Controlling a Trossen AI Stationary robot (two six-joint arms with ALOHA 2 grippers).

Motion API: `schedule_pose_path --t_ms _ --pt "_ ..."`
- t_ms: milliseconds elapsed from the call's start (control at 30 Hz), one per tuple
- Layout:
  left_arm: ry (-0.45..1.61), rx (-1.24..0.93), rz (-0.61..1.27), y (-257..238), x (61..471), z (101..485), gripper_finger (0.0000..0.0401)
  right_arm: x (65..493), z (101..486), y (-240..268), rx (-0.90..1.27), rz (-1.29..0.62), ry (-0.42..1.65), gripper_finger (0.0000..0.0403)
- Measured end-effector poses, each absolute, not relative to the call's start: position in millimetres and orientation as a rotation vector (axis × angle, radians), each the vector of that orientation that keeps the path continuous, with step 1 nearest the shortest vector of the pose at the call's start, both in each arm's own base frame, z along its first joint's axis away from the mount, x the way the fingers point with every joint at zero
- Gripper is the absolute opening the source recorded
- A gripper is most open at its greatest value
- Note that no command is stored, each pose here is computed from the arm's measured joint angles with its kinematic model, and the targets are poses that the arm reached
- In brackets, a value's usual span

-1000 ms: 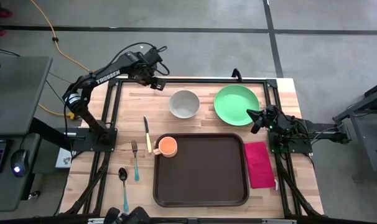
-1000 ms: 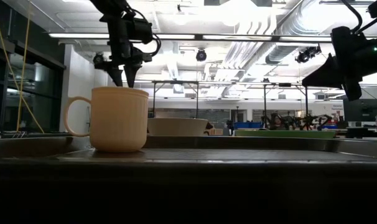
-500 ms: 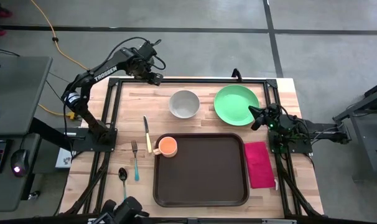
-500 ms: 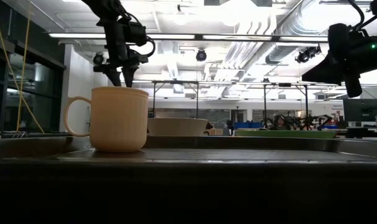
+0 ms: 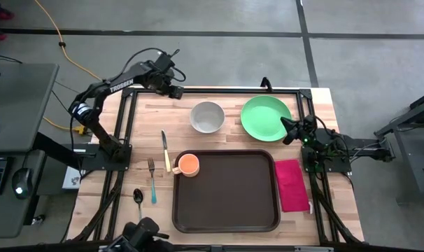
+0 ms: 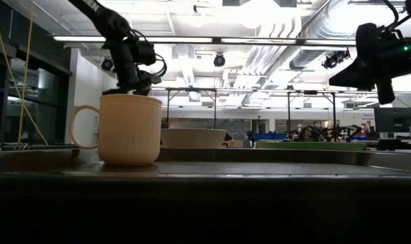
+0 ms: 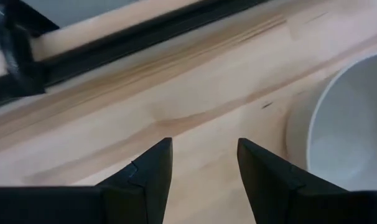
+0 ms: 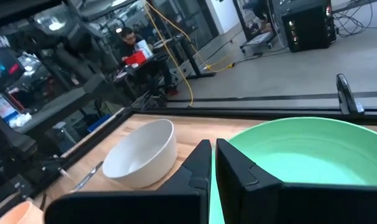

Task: Set up tray
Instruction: Put the green plate on the black tray

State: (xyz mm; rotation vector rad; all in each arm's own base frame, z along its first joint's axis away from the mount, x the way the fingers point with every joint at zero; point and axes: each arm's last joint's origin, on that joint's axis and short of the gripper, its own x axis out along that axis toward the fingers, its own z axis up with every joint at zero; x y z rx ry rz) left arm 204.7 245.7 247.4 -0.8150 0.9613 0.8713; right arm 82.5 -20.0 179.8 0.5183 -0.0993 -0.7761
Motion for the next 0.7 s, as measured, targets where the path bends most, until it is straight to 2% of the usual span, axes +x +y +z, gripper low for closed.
schedule_pose_path --t_ms 267,467,700 --pt "0.916 -0.839 0.833 242.7 204.1 219.3 0.0211 82.5 181.7 -20.3 0.537 -0.784 -0.127 0.0000" --pt "0.866 -0.841 0.803 243.2 205.8 212.8 0.0211 82.9 186.7 -20.2 0.544 -0.784 -0.116 0.0000" --pt "0.821 -0.821 0.795 243.6 206.4 204.2 0.0211 85.2 215.2 -20.2 0.488 -0.834 0.052 0.0000"
